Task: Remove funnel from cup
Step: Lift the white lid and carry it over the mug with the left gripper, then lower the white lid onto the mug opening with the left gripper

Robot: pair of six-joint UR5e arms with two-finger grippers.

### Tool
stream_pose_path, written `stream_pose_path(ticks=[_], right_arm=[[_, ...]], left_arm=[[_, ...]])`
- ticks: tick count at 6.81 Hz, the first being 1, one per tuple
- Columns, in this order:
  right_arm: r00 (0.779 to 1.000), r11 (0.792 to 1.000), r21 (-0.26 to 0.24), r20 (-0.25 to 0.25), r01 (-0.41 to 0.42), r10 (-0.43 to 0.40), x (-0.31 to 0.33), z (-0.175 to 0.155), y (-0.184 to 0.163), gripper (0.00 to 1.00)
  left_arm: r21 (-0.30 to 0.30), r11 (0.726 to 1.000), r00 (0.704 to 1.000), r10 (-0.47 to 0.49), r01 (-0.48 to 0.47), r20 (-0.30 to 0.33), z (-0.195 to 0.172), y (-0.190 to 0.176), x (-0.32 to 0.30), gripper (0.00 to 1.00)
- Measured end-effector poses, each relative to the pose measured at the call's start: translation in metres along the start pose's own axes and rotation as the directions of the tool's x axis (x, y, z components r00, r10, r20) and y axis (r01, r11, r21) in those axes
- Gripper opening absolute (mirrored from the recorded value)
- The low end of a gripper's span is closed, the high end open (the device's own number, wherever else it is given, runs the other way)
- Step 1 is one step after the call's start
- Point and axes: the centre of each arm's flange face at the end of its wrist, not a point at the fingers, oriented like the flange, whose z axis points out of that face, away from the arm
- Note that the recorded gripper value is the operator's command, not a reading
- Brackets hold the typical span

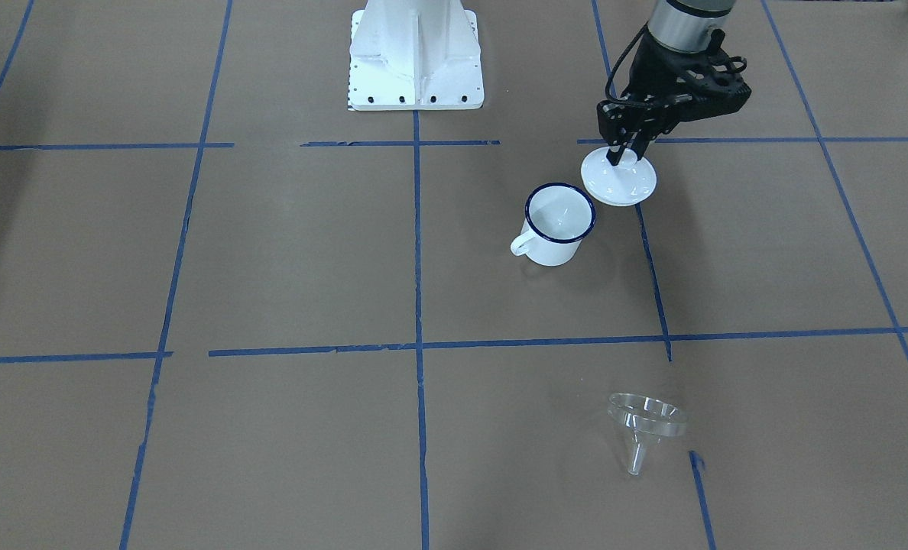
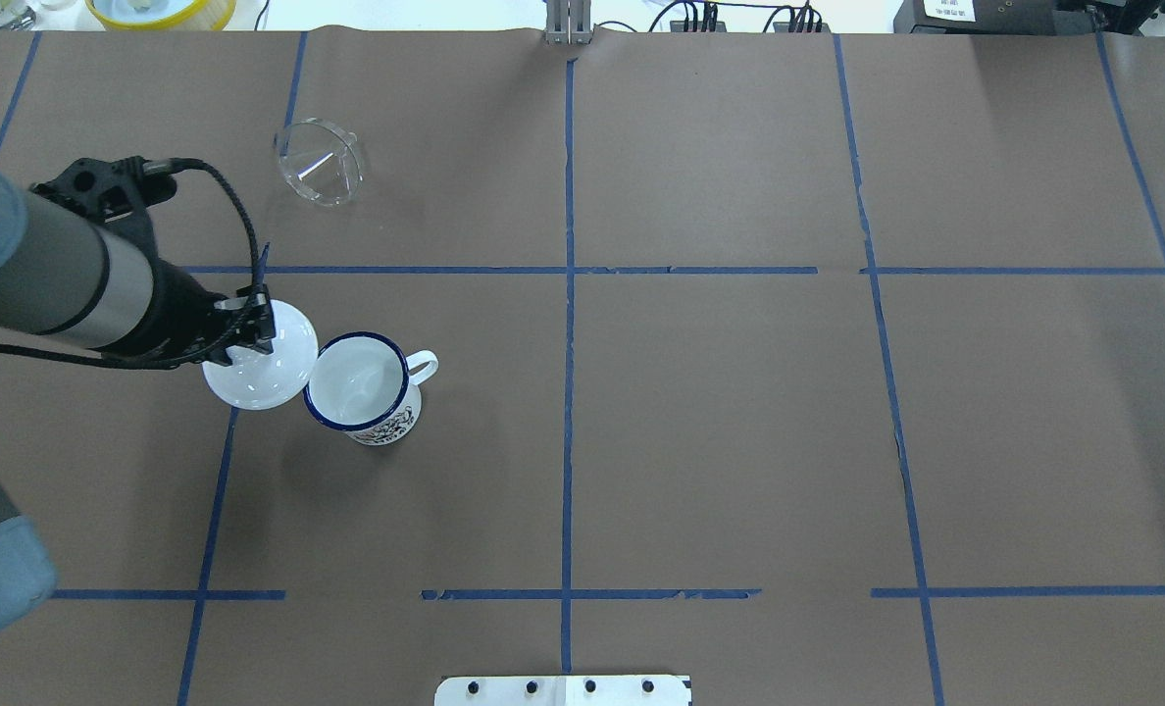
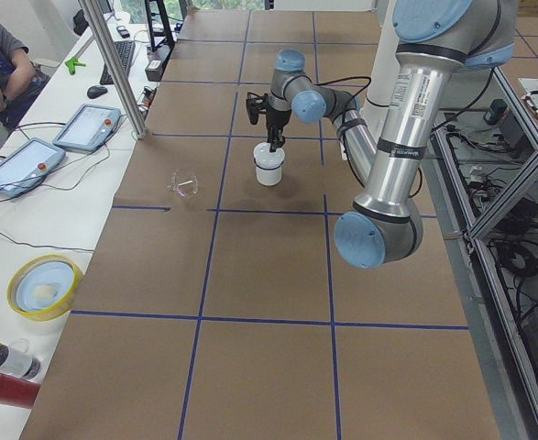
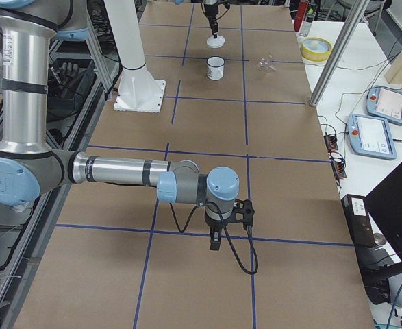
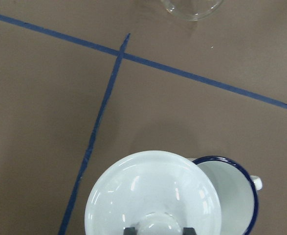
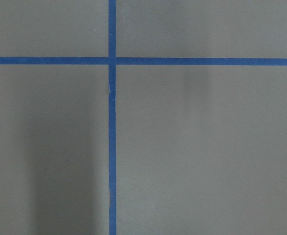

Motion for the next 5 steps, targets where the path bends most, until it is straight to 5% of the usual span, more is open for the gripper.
stream_pose_path(ticks=[5], right_arm=[[1.0,1.0,0.0,0.0,0.0,0.0,0.0,0.0,0.0,1.0]], left_arm=[[-0.03,0.999,0.999,-0.018,0.019,0.034,0.051,-0.021,0.048,0.0]])
